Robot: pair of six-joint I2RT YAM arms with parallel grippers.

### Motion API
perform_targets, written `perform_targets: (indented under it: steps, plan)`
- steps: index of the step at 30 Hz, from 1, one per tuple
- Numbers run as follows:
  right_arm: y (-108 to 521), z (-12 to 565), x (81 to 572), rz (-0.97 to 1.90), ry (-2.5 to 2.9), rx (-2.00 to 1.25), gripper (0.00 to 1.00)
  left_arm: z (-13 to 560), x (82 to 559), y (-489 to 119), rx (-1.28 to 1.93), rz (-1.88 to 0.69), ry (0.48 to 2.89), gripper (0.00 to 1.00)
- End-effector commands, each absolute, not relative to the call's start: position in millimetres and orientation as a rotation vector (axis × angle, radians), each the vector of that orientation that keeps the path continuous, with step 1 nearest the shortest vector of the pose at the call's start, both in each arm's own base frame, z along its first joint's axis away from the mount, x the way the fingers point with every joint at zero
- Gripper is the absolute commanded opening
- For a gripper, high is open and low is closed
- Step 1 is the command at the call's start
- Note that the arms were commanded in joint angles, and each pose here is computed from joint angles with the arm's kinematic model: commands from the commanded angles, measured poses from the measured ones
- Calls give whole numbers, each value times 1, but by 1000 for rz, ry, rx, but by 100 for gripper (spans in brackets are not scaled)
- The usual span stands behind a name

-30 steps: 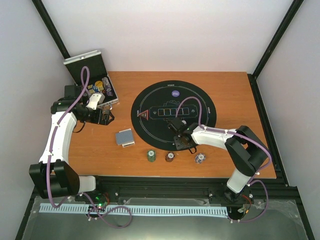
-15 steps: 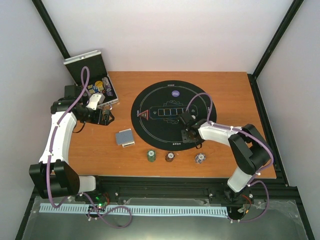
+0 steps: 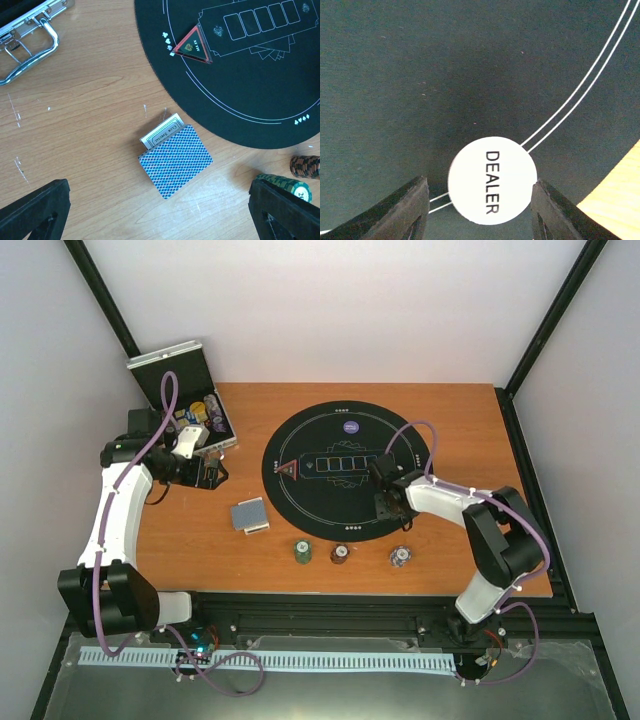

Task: Distribute texas hold em gaming equipment

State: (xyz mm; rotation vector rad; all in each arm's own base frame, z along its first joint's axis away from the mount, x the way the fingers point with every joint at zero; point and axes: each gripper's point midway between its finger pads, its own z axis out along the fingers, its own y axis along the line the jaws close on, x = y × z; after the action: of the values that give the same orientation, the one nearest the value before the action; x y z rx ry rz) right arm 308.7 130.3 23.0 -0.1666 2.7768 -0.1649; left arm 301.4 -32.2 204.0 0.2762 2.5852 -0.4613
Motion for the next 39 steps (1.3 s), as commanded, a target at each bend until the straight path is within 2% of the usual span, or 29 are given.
perform_targets:
  steps: [1,6,11,16,23,39]
  plan:
    - [158,66,315,-34,2697,-228,58,218,302,-32,280,-460,2549,100]
    - [212,122,299,74,2607,-371,62,217,301,-33,284,-464,2553,100]
    - [279,151,255,254,2563,-529,68,211,298,-28,285,-406,2541,100]
    - [329,141,211,326,2593,-663,76,204,293,-23,300,-350,2536,100]
    - [368,110,181,322,2646,-822,77,197,292,-21,290,-331,2531,100]
    - [376,75,174,267,2710,-885,70,202,291,-24,305,-351,2524,100]
